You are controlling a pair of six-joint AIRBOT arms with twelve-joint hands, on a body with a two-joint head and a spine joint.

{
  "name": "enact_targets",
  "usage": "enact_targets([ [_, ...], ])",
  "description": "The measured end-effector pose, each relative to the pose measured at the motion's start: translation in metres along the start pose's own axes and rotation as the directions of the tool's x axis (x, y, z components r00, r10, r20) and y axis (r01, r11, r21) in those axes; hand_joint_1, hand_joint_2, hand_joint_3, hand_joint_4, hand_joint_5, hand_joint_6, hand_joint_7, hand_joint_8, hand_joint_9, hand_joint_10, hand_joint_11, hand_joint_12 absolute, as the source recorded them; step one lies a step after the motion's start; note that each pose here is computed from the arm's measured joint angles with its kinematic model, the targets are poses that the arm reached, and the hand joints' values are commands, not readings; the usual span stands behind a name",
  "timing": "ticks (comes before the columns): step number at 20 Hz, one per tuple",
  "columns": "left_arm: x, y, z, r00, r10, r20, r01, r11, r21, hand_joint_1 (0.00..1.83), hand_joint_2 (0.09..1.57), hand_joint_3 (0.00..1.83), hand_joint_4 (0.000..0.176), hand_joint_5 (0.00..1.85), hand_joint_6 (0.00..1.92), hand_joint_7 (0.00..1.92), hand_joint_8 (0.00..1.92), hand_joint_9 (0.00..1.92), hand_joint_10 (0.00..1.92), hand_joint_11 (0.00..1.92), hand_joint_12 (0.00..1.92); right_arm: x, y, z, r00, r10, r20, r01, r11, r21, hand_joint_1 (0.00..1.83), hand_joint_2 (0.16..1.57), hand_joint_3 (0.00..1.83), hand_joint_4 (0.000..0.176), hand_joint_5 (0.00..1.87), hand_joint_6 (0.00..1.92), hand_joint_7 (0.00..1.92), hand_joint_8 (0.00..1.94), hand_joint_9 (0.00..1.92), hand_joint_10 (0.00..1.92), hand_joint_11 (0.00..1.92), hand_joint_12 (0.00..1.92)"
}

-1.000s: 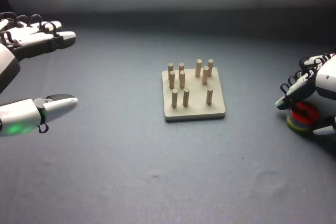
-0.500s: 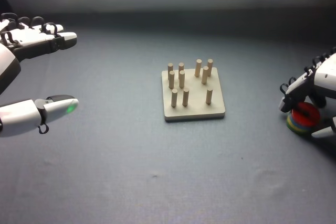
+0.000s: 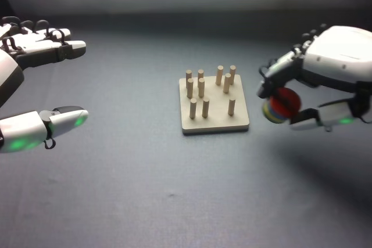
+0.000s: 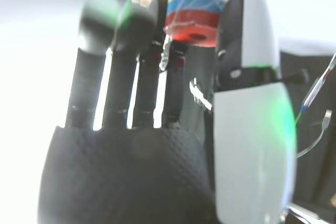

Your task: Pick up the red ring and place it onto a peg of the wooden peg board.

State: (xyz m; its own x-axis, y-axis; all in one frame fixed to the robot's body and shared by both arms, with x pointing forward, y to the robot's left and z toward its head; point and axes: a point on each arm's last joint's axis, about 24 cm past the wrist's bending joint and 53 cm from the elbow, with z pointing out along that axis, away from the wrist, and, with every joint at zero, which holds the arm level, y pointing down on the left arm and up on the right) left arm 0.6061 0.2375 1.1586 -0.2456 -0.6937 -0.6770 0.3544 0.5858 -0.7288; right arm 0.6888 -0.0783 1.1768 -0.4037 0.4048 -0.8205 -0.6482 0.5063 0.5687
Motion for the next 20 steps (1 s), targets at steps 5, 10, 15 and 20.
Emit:
enact_targets([
  [5,0.000,0.000,0.000,1.0000,0.000,-0.001,0.000,1.0000,-0.001,0.69,1.09,0.00,0.000,0.51,0.00,0.36,0.00,0.30,0.01,0.00,0.88,0.001,0.022,0.030,1.000,-0.016,0.008,0.016,0.998,-0.057,1.39,1.07,0.00,0.000,0.94,1.02,1.16,0.61,1.02,1.04,0.75,1.08],
  [10,0.001,0.000,0.000,1.0000,-0.001,-0.003,0.001,1.0000,0.001,0.65,1.08,0.00,0.000,0.52,0.00,0.36,0.00,0.31,0.00,0.00,0.90,0.009,0.022,0.046,0.999,-0.038,-0.018,0.038,0.998,-0.046,1.39,1.05,0.00,0.000,1.00,0.87,1.16,0.64,1.05,1.05,0.80,1.24],
  [15,0.003,0.001,0.000,1.0000,-0.005,-0.007,0.005,1.0000,0.002,0.66,1.09,0.00,0.000,0.52,0.00,0.33,0.00,0.26,0.00,0.00,0.86,0.005,0.010,0.049,0.998,-0.062,-0.028,0.061,0.998,-0.004,1.27,1.05,0.00,0.000,1.08,0.74,1.18,0.81,1.08,0.95,0.82,1.39],
  [20,0.003,0.000,0.000,1.0000,-0.006,-0.007,0.007,1.0000,0.002,0.65,1.07,0.00,0.000,0.53,0.00,0.34,0.00,0.27,0.00,0.00,0.85,0.007,0.012,0.055,0.998,-0.055,-0.028,0.055,0.998,-0.010,1.37,1.05,0.00,0.000,1.03,0.76,1.16,0.71,1.04,1.07,0.83,1.31],
])
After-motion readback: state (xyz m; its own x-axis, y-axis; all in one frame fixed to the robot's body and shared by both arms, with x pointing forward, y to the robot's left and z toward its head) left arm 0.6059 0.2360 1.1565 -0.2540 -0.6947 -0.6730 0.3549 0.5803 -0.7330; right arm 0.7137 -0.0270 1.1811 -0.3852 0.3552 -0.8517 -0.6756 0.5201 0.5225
